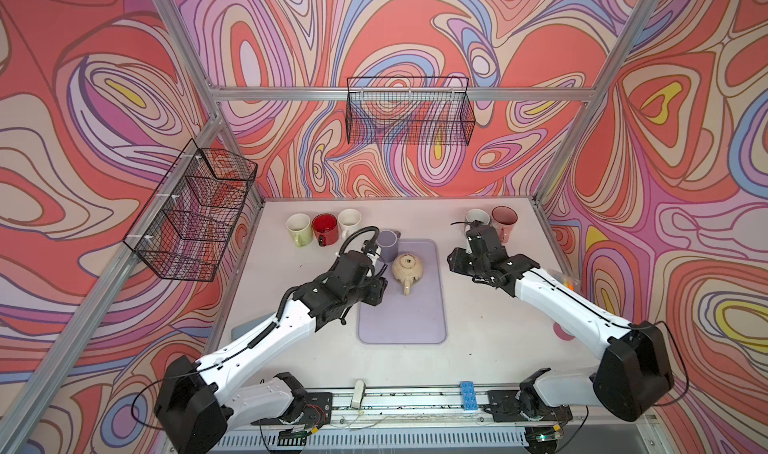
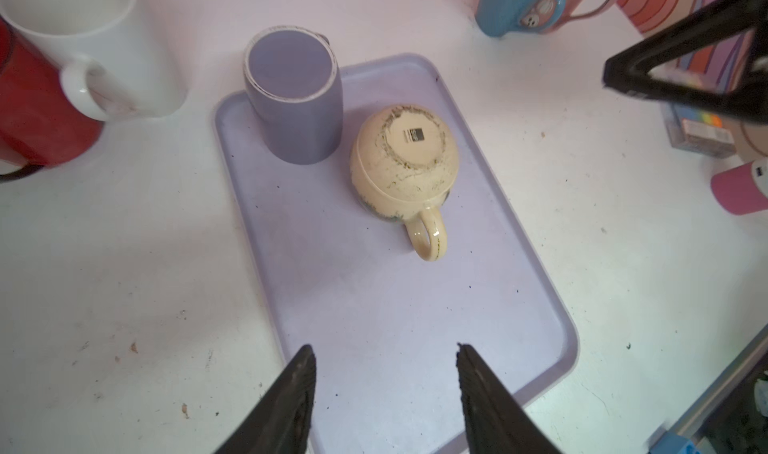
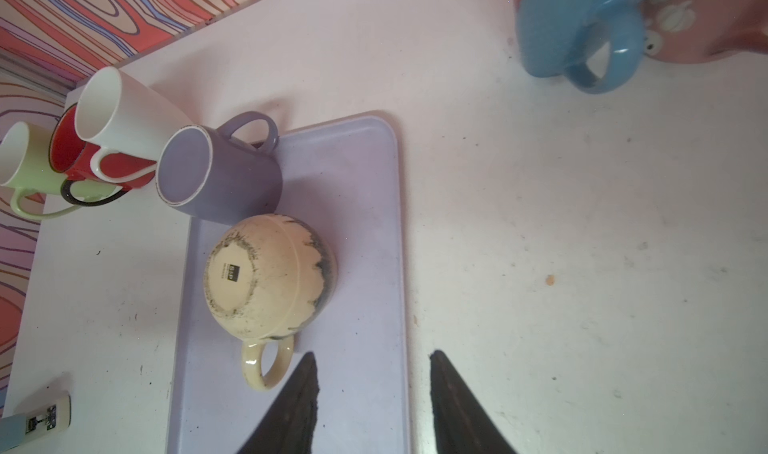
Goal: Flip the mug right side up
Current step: 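Open the right gripper and withdraw it while the left gripper moves over the mug, then lower the left gripper onto the cream mug's handle and close it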
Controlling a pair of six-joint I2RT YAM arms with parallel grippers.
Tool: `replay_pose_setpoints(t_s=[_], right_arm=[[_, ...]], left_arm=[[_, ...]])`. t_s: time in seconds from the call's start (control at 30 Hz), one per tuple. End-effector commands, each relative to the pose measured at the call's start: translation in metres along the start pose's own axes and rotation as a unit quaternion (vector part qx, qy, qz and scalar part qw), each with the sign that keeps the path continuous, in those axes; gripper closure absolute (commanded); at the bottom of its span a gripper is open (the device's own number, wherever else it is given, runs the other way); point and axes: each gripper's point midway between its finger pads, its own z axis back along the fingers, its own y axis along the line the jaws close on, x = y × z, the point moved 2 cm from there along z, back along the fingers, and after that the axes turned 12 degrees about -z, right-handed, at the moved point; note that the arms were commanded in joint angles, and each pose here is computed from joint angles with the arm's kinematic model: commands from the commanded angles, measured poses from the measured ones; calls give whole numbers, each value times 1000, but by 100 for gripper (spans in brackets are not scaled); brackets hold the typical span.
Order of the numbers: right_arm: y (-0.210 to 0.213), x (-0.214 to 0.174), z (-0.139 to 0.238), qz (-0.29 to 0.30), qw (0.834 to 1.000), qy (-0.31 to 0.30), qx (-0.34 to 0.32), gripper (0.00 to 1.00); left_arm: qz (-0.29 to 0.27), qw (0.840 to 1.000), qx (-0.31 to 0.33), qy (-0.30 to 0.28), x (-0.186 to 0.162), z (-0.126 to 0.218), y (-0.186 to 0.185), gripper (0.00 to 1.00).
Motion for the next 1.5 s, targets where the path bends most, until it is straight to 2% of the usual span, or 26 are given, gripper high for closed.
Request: replay_pose_setpoints(t_s=[0.0,0.13,0.37,0.63,1.03,1.33,1.47], right_arm=[[-11,-1,11,22,1000,6,15,55],[-23,3,14,22,1000,2,16,55],[-36,4,5,15,1000,-2,15,57],[-48,13,6,12,999,-35,-2,62],[-52,23,14,21,997,-70,-4,60],[-57,21,11,19,998,-65,-11,61],[-57,21,10,16,998,-66,-10,61]], left_arm=[[19,999,27,-8,17,-12,-7,39],[38,998,29,30,10,-39,-17,38],[51,997,15,48,14,-71,-41,37],[54,995,30,73,11,-96,-44,36],[49,993,39,101,-1,-126,-47,36],[39,991,46,119,-13,-140,-47,40],[39,990,45,126,-18,-144,-46,48]])
